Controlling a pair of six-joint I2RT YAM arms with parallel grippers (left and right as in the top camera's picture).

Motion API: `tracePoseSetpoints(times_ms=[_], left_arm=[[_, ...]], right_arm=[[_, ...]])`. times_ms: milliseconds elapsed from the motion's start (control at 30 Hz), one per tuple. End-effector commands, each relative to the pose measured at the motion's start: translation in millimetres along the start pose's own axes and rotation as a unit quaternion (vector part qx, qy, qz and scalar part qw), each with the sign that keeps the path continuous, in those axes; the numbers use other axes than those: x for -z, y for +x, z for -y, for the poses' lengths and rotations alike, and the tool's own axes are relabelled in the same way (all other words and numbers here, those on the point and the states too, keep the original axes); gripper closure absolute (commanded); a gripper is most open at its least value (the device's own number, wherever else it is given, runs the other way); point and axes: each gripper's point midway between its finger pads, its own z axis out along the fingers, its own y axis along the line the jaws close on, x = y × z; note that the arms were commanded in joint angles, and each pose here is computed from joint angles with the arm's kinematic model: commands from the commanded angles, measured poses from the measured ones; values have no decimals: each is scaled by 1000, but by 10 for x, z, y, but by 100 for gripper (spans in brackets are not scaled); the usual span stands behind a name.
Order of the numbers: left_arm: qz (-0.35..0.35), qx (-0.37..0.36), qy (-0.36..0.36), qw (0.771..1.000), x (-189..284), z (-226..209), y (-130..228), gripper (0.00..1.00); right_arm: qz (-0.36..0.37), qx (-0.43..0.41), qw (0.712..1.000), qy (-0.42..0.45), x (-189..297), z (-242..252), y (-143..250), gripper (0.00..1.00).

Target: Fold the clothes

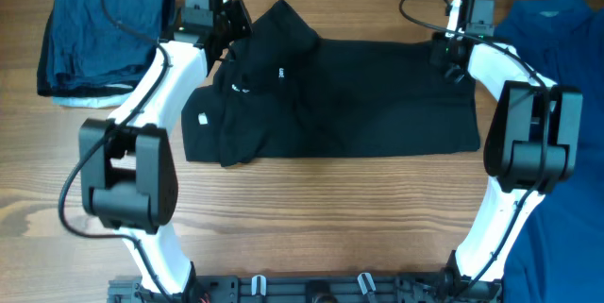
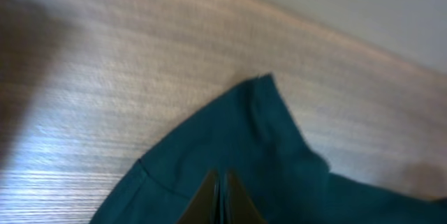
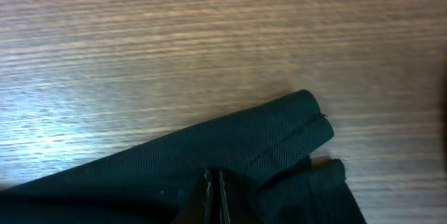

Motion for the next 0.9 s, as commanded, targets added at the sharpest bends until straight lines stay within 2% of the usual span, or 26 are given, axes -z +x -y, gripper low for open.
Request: tracePoseSetpoints(times_ms=[0, 133, 233, 367, 500, 600, 767, 867], left_arm=[[-26, -40, 42, 998, -129, 121, 158, 96], [-22, -72, 81, 994, -67, 329, 70, 96], [-5, -84, 97, 992, -28, 446, -46, 96], [15, -88, 106, 990, -159, 473, -94, 96], [27, -103, 113, 988, -581, 397, 20, 94], [-1, -102, 138, 985, -792, 394, 260, 94], [-36, -126, 130, 983, -927, 358, 538, 94], [-41, -127, 87, 987, -960, 228, 580, 94]], right_arm=[[-34, -18, 998, 58, -72, 408, 229, 96], [7, -19, 999, 31, 186, 316, -110, 96], [75, -35, 996, -18, 719, 172, -617, 91], [121, -75, 989, -44, 1396, 123, -883, 86], [85, -74, 993, -45, 1754, 108, -685, 82], [23, -75, 996, -44, 1703, 93, -376, 80], [-16, -75, 996, -40, 1664, 91, -157, 82], [-35, -75, 996, -36, 1668, 98, -63, 82]])
